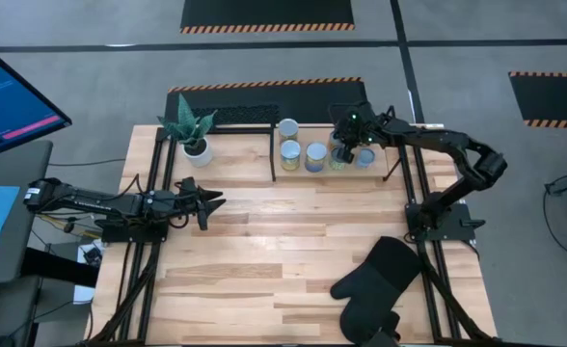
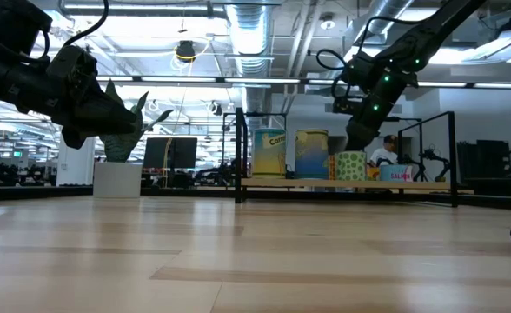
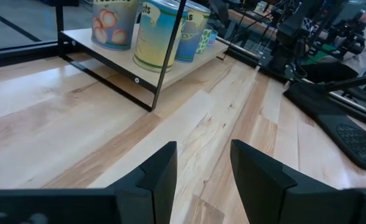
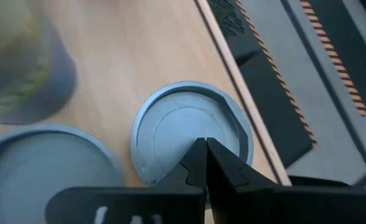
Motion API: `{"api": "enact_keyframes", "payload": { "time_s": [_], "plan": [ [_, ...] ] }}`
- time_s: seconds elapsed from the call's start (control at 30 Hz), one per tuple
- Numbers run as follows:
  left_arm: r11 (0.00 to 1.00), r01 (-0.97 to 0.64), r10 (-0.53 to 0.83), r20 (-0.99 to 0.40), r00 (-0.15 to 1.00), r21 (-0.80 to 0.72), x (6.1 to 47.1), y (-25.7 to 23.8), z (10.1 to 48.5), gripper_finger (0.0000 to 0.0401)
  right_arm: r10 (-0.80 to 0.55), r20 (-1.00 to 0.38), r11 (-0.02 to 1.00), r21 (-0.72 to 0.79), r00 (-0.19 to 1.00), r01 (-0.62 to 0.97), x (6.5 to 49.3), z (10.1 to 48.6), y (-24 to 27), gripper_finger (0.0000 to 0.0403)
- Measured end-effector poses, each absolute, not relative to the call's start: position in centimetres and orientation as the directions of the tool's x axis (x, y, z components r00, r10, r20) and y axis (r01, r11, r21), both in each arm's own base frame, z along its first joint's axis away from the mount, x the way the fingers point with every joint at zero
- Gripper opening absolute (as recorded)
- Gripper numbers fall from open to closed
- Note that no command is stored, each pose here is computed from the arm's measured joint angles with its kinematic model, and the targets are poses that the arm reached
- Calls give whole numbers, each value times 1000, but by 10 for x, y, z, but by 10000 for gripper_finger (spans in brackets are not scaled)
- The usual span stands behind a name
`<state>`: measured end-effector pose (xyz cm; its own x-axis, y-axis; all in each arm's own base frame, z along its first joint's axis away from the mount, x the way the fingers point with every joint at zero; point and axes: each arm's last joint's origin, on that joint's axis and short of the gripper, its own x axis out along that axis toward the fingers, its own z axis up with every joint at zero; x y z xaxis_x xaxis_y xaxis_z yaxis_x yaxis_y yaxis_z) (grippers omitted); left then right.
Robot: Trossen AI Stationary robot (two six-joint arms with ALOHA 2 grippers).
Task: Pick and place cans onto a shelf
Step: Adjust the canned black beans on the shelf, then return to Home Position
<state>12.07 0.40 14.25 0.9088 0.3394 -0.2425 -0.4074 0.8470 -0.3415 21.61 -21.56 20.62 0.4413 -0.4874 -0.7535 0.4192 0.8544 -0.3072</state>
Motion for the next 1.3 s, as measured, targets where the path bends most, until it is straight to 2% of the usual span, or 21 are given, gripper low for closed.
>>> {"api": "enact_keyframes", "payload": {
  "time_s": [0.4,0.77,0.87,1.07,1.17,1.3],
  "plan": [
    [847,-407,338,-244,909,-342,121,4,142,139,-499,-750,850,-324,434,417,218,208,-213,30],
    [847,-402,332,-244,911,-347,121,4,142,139,-564,-666,818,-367,488,443,206,258,-195,25],
    [844,-403,332,-245,911,-354,121,4,142,139,-574,-642,803,-323,508,501,199,273,-185,28],
    [842,-405,331,-250,910,-356,121,4,142,139,-548,-616,774,-117,566,622,188,297,-152,31],
    [842,-400,328,-245,912,-361,121,4,142,139,-502,-638,785,-54,584,617,180,305,-129,32],
    [853,-363,291,-238,927,-374,121,3,143,139,-440,-679,823,-43,588,566,165,311,-101,31]
  ]
}}
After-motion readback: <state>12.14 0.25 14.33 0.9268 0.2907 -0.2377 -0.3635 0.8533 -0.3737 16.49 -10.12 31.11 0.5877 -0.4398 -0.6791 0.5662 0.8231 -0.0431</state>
